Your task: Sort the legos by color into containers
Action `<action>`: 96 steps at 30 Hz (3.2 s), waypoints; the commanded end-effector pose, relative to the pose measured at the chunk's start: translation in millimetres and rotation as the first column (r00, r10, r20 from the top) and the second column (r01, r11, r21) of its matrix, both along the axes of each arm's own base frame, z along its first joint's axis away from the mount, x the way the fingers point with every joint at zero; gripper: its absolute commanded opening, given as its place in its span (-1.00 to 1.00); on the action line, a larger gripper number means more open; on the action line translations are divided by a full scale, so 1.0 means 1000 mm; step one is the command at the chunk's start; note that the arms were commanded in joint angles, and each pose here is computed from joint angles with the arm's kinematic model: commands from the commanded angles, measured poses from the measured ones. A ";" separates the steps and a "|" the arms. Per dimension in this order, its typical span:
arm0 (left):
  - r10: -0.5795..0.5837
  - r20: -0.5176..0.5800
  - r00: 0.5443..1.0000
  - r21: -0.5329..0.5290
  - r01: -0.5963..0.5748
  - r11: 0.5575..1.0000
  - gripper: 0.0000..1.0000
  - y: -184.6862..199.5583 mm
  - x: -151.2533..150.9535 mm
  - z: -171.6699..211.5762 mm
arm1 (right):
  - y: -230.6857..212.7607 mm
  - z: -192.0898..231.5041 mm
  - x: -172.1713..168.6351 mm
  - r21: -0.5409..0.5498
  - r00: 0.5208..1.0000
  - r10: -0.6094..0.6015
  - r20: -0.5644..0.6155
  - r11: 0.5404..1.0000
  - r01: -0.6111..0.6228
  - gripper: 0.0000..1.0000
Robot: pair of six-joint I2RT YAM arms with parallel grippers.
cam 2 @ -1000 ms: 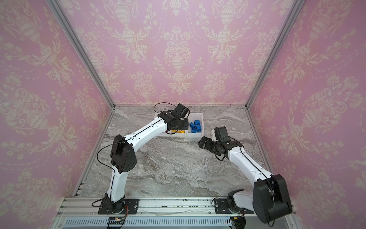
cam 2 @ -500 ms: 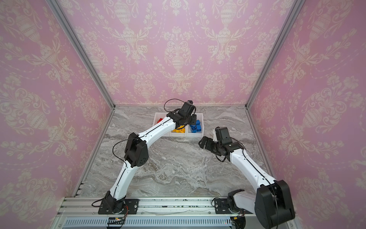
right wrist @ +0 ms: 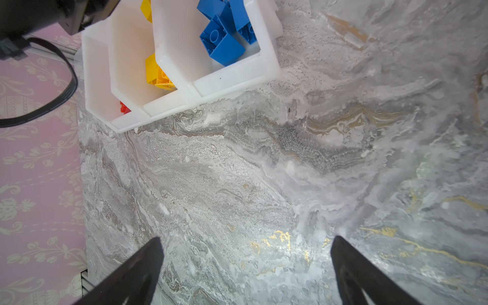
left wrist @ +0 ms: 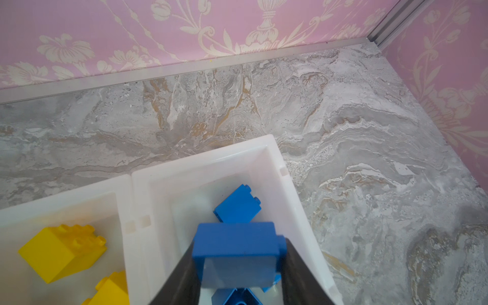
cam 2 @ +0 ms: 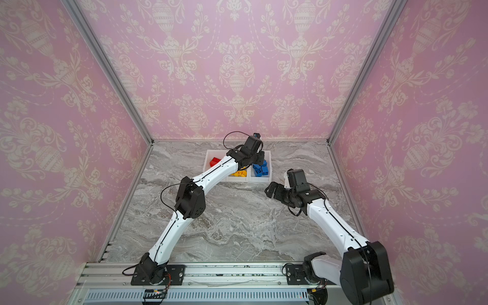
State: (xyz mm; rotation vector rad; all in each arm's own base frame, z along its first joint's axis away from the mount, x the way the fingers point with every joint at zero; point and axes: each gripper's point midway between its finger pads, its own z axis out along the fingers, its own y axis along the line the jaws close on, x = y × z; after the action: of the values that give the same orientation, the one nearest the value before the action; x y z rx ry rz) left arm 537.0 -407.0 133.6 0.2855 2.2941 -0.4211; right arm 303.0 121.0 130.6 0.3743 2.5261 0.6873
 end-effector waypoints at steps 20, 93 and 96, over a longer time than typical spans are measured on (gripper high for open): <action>-0.058 0.144 0.988 -0.014 0.061 0.998 0.54 0.002 -0.022 0.069 | -0.005 0.009 -0.001 -0.015 1.000 -0.009 0.020 1.000 0.010 1.00; 0.520 0.556 0.649 -0.025 -0.612 0.791 0.98 0.454 -0.177 -0.026 | -0.112 -0.025 0.096 -0.562 0.803 0.124 0.583 0.776 0.288 1.00; 0.525 0.561 0.640 -0.032 -0.617 0.786 0.98 0.456 -0.178 -0.027 | -0.115 -0.024 0.097 -0.562 0.803 0.113 0.586 0.770 0.302 1.00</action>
State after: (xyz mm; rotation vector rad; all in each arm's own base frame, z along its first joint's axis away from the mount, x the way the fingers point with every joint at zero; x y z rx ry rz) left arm 358.8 49.0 96.5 -0.2398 1.7714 0.2009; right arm 398.2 8.8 102.5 0.0226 1.9674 -0.1258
